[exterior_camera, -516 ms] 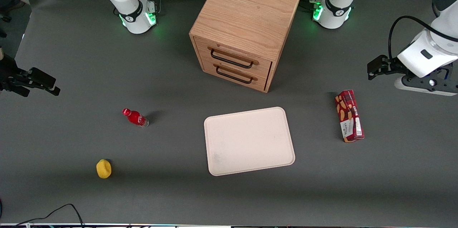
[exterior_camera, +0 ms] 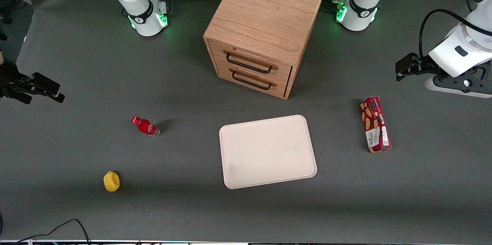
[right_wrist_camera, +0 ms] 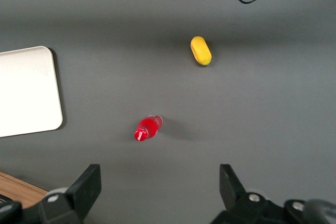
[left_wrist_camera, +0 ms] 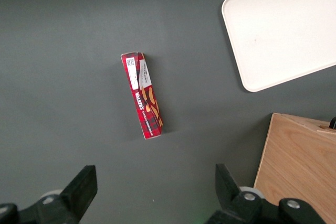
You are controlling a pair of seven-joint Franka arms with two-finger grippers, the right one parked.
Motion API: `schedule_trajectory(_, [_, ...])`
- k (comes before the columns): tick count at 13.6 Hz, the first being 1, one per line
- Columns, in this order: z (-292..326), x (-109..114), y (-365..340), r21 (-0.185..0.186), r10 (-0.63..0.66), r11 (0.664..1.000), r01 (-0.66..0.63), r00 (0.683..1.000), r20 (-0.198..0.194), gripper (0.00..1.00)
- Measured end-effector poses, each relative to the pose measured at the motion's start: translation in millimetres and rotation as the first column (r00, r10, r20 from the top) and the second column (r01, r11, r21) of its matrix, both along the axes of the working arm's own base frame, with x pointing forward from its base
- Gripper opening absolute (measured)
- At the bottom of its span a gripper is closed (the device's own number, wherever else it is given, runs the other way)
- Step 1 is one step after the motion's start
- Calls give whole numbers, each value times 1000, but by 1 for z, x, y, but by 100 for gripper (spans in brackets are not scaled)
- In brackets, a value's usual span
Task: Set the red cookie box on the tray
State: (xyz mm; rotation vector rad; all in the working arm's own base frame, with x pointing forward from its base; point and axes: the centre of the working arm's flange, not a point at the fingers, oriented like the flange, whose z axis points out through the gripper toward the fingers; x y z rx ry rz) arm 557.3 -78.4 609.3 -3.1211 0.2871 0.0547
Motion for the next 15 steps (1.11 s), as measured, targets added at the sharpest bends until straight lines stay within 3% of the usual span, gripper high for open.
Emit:
schedule_trajectory(13, [-9, 8, 5, -1, 13, 1000, -13, 1000, -16, 100])
schedule_trajectory(15, [-18, 12, 5, 0, 20, 1000, -20, 999, -33, 100])
